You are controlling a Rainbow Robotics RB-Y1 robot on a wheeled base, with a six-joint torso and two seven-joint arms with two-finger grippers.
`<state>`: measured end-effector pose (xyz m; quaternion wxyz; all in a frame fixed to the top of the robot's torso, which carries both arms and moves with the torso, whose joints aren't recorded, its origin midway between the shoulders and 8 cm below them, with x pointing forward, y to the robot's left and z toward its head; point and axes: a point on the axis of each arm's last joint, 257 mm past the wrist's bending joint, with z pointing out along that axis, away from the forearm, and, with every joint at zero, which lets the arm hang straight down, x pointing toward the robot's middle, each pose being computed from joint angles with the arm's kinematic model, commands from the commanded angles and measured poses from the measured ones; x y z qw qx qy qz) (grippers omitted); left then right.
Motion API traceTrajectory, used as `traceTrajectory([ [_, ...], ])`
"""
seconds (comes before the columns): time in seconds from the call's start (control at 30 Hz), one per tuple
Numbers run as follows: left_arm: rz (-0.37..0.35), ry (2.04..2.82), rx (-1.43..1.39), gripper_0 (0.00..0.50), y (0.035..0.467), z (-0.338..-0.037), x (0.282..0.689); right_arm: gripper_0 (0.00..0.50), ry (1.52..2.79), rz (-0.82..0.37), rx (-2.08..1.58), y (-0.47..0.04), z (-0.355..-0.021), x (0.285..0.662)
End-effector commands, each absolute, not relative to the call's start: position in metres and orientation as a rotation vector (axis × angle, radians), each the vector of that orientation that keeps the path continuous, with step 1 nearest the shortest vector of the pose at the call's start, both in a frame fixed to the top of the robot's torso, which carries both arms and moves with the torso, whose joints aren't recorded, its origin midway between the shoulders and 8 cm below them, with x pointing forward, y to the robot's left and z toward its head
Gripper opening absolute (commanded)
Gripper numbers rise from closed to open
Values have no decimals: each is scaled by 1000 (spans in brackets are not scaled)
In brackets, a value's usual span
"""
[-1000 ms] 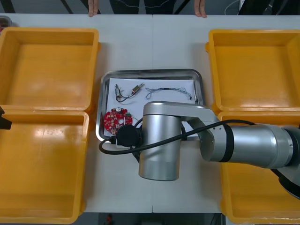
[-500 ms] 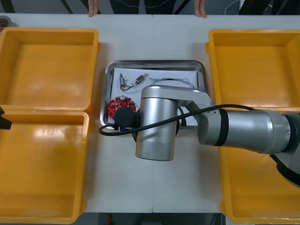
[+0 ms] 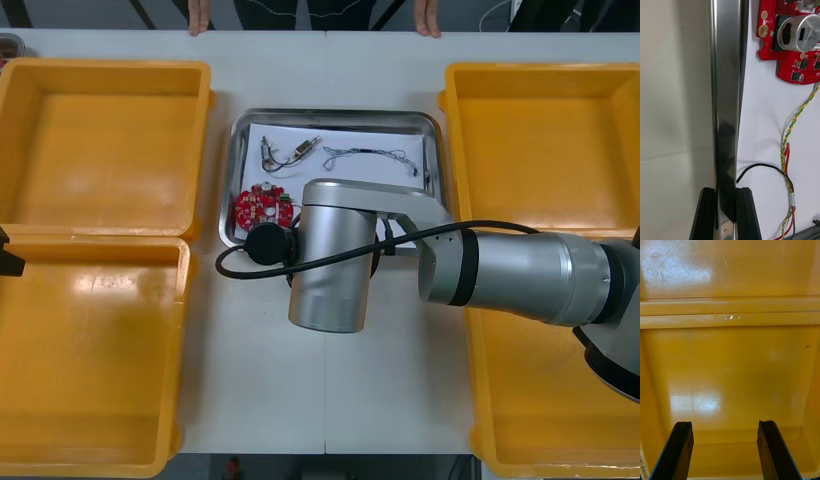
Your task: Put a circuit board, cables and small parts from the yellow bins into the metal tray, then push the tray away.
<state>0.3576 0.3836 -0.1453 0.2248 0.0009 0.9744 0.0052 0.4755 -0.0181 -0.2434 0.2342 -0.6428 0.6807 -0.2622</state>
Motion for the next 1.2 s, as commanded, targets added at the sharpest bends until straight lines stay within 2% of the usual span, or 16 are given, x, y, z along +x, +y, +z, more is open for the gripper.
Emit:
traceTrajectory([
  [0.03,111,2686,68,500,404,-137,353,0,1736,-745,-1772,12,-211,491],
  [0.5,111,2686,68,500,404,-137,353,0,1672,-819,-1708,10,-197,522],
  [0.73,111,2686,68,500,404,-137,353,0,1674,-804,-1662,11,-186,538],
  [1.2,111,2686,68,500,404,-137,353,0,1636,-856,-1591,4,-164,574],
])
